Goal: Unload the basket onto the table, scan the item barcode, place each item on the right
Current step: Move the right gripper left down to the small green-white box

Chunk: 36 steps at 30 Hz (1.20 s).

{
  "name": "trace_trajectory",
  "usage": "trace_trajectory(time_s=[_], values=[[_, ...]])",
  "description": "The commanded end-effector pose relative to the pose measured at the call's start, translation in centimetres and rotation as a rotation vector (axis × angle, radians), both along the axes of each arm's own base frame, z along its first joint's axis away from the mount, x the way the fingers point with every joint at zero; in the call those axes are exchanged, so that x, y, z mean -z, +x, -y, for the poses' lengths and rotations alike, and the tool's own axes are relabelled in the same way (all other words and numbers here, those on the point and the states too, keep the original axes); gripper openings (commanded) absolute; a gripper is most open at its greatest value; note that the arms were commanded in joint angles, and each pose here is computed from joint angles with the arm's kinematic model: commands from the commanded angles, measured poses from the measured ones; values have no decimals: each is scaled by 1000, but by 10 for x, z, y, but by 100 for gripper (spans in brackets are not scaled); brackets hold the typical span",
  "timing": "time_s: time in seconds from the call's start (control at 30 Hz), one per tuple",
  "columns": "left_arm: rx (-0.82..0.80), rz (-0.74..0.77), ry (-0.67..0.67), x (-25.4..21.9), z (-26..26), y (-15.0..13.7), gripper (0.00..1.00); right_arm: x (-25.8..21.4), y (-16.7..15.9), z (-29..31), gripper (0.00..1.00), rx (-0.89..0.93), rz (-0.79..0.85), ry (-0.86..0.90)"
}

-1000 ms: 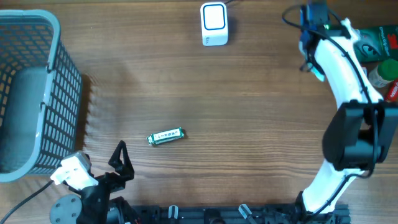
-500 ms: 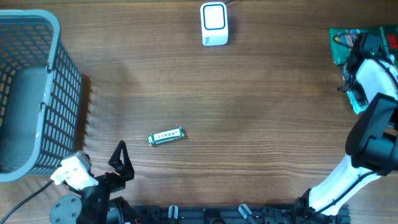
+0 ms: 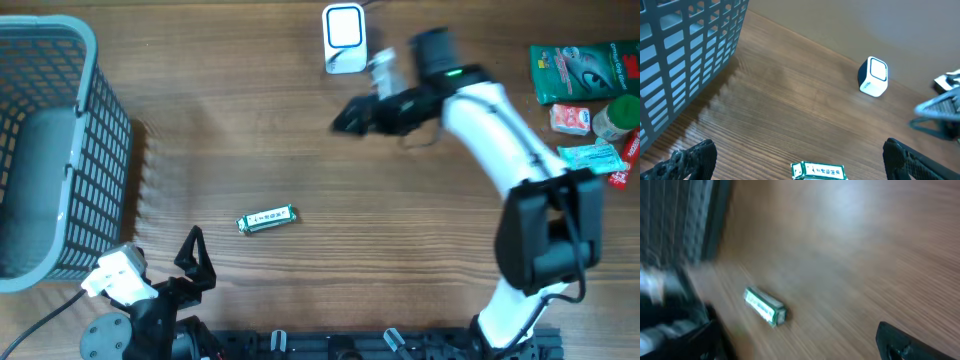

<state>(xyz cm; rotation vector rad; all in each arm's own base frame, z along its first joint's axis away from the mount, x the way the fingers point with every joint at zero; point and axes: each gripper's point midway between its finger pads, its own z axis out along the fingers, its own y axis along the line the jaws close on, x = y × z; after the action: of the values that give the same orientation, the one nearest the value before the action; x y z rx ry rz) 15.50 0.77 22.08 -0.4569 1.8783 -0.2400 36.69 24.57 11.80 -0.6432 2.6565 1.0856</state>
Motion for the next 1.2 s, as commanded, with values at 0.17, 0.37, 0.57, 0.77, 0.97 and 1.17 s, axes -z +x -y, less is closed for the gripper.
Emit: trace_trajectory(time_s=[0.17, 0.37, 0.57, 0.77, 0.97, 1.17], values=[[4, 3, -8, 0, 1, 1, 100, 19, -62, -82, 100, -697, 522, -166], [4, 3, -8, 0, 1, 1, 100, 12, -121, -139, 100, -1082, 772, -37], [4, 3, -8, 0, 1, 1, 100, 29, -139, -148, 100, -1208, 799, -4], [4, 3, -8, 0, 1, 1, 100, 63, -135, -165, 100, -1183, 759, 50], [4, 3, -8, 0, 1, 1, 100, 94, -119, -158, 100, -1128, 702, -52], [4, 3, -8, 0, 1, 1, 100, 126, -116, -148, 93, -1075, 699, -98]])
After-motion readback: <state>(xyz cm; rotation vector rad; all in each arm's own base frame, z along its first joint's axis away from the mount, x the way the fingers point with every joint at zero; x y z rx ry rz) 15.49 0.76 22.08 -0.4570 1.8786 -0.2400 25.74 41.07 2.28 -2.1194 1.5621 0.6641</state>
